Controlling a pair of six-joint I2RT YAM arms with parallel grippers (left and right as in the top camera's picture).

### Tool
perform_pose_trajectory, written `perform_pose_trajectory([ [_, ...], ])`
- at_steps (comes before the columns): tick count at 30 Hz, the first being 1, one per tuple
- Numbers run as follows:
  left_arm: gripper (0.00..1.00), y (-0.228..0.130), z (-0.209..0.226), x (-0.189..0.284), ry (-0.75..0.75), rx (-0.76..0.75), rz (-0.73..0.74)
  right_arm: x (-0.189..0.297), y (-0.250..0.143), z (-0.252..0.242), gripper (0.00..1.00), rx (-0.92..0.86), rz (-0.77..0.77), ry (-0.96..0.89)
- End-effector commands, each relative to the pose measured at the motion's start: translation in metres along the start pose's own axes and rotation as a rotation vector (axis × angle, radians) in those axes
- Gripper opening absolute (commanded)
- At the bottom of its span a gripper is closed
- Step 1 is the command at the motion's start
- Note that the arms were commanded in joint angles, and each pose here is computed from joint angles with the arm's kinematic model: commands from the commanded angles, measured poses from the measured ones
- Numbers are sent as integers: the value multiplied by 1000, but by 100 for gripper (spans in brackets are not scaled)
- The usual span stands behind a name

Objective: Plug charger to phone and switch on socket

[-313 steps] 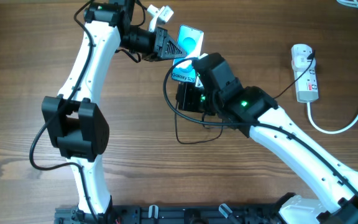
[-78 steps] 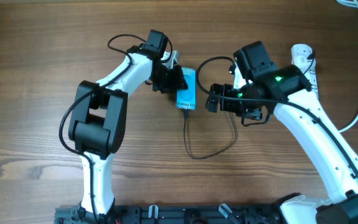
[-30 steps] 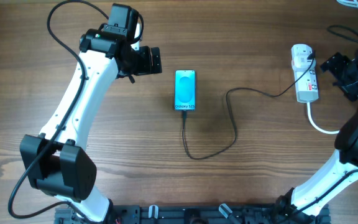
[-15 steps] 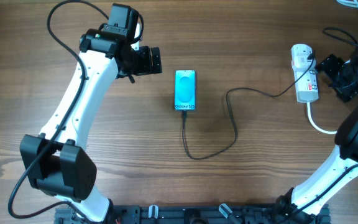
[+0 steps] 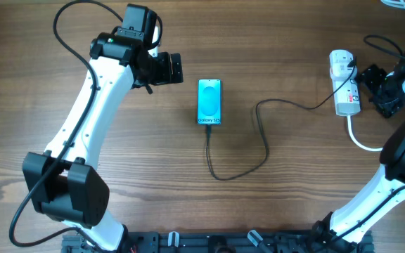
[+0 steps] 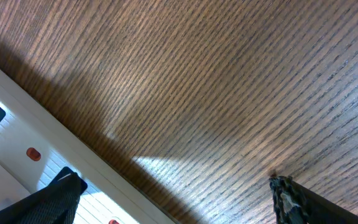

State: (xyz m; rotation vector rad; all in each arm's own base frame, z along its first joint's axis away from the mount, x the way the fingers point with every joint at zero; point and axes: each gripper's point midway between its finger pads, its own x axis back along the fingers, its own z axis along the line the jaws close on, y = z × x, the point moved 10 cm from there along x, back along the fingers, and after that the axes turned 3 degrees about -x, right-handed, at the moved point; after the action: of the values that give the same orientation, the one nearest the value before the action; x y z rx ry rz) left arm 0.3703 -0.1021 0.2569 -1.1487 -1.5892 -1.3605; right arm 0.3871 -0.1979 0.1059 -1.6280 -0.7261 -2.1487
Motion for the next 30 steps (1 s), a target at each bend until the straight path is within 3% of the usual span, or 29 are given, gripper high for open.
perform_pose_trajectory([
  [1,100,-1,0,-3,11,-21,5,-11,-8,6,100,10,42,43],
  [30,100,-1,0,-3,11,-22,5,-12,-19,15,100,66,87,54],
])
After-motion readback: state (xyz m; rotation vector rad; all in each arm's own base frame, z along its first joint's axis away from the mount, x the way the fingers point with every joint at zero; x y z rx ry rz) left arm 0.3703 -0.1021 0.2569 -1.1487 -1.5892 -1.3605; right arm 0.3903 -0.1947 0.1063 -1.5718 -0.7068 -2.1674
